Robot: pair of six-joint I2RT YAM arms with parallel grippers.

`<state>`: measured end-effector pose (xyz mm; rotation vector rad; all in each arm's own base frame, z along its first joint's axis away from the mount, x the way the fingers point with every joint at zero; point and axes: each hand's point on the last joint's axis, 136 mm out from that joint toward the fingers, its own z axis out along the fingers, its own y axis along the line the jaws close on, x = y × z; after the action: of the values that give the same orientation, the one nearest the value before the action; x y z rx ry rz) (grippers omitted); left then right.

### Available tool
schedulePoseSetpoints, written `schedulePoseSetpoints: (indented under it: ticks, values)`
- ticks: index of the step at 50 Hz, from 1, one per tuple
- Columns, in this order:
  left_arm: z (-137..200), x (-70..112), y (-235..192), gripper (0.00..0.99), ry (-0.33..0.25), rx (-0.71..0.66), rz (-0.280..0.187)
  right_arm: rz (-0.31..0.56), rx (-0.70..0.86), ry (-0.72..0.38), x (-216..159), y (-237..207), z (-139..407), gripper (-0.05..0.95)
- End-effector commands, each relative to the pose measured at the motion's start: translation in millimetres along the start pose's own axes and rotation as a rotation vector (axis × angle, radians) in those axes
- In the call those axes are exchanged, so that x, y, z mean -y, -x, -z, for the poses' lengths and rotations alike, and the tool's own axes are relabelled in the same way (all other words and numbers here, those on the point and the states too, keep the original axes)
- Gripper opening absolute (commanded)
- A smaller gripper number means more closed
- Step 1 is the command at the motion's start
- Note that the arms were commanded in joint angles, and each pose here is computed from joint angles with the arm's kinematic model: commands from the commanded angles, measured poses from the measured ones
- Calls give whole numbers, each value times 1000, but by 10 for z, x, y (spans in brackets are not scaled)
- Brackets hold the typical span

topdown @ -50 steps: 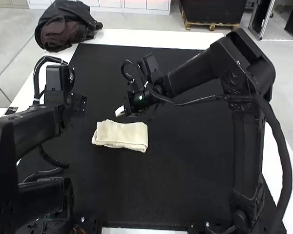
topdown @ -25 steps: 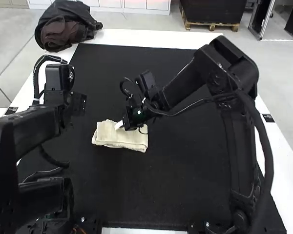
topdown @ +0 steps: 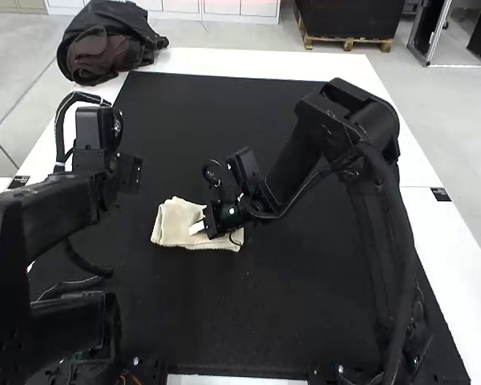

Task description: Fold the towel.

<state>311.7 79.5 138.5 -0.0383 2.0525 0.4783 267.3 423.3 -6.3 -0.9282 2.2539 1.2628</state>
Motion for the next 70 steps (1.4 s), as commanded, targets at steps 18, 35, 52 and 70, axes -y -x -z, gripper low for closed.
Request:
schedulePoseSetpoints:
  ticks: [18,35,52,70]
  values:
    - [161,-270,637,959,51,128,44,40,250,98,-953,1335,881,-20]
    - [458,-498,1430,957,62,255,120,77,501,-8,-1161,2187,2355,-20]
    - [779,-557,1751,959,39,327,186,25,732,-84,-1191,2161,3733,-20]
    - [1373,-664,1974,959,9,498,275,195,964,-73,-2003,1589,4560,-20]
